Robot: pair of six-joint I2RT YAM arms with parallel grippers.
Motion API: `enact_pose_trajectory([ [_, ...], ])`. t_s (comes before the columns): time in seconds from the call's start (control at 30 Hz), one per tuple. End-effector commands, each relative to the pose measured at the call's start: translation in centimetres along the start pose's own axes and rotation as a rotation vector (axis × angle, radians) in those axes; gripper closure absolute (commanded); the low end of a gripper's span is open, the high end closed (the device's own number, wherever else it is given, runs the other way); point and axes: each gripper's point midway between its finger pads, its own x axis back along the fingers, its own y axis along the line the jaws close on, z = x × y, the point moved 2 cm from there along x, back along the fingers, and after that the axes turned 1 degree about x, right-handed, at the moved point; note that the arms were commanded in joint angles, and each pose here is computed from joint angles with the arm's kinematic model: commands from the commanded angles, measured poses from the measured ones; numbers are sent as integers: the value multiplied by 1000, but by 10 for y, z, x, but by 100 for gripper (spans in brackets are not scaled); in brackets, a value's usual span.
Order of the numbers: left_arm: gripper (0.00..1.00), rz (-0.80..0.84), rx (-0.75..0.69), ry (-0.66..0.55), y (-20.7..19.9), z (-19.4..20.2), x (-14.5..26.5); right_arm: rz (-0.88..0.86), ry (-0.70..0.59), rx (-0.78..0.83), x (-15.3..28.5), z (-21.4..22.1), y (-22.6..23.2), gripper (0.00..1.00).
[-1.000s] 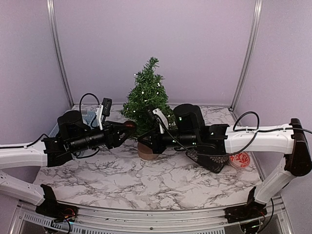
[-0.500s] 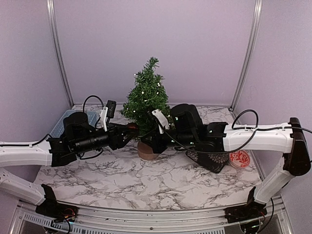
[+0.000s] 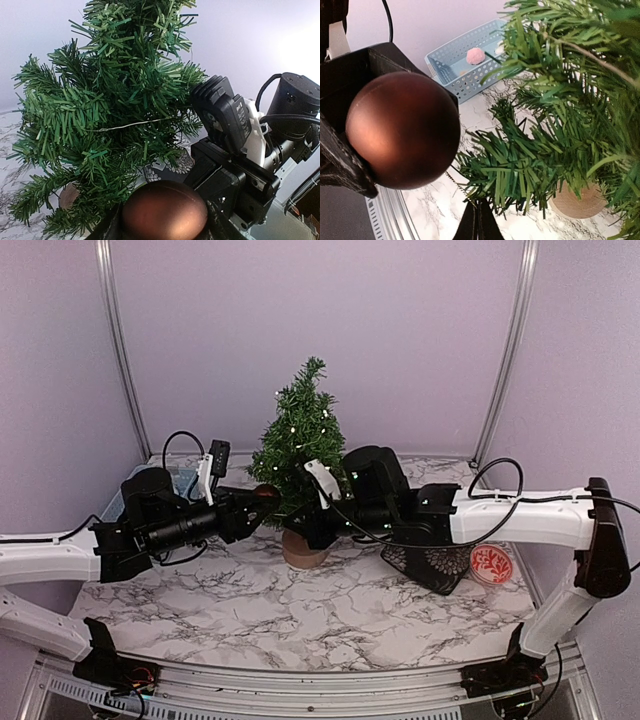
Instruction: Decorate the small christmas tree
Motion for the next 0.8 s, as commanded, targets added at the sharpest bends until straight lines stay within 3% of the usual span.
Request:
enact_pose_trajectory([
  [0.0, 64, -8, -6, -61, -1, -11, 12, -27, -15, 48, 1, -16, 14, 100],
  [0.23, 64, -68, -4, -67, 10, -8, 18, -21, 21, 71, -7, -13, 31, 100],
  [0.53, 64, -122, -3, -40, 22, 0, 7, 50, 94, 60, -21, -3, 21, 100],
  [0.77, 64, -137, -3, -40, 26, 0, 2, 124, 77, 46, -19, -6, 8, 100],
])
